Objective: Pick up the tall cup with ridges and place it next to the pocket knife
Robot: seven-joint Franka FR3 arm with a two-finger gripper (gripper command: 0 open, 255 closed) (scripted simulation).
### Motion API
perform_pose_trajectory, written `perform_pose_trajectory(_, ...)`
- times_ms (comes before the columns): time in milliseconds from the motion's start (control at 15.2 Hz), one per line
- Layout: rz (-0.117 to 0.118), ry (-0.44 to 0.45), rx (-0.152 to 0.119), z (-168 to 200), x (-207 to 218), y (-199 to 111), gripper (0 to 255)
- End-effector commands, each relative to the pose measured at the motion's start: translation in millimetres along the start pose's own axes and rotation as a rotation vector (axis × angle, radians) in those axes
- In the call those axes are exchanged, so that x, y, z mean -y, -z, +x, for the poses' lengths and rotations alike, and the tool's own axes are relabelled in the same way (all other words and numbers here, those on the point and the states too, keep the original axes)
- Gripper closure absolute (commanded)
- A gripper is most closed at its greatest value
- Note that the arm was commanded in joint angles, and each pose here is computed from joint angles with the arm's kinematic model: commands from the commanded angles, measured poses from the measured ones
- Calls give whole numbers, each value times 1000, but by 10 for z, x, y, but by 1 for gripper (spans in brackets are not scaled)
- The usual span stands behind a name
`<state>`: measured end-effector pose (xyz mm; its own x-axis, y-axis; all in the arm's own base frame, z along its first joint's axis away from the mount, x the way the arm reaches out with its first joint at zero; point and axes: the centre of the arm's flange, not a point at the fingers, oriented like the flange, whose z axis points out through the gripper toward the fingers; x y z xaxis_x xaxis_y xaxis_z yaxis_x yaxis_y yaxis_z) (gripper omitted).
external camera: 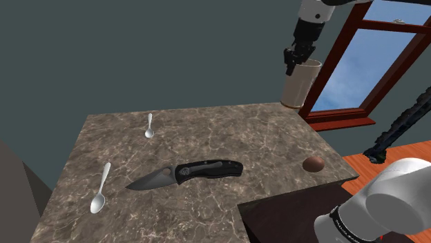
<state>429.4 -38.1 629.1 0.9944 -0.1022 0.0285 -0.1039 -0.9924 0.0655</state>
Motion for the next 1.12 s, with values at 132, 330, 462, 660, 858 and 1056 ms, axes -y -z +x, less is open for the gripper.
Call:
perform_pose_trajectory(132, 1, -1, -1, 280, 433, 24, 255)
perform_pose_trajectory(330, 1, -1, -1, 483, 772, 42, 255)
perform_pose_trajectory(462, 1, -1, -1, 618, 998, 55, 255)
perform_pose_trajectory(660, 1, -1, -1, 821, 1338, 73, 255)
perform_pose_trajectory(858, 1, -1, -1, 1024, 1677, 91, 255)
perform_pose_trajectory(1056, 1, -1, -1, 1142, 1887, -3, 255)
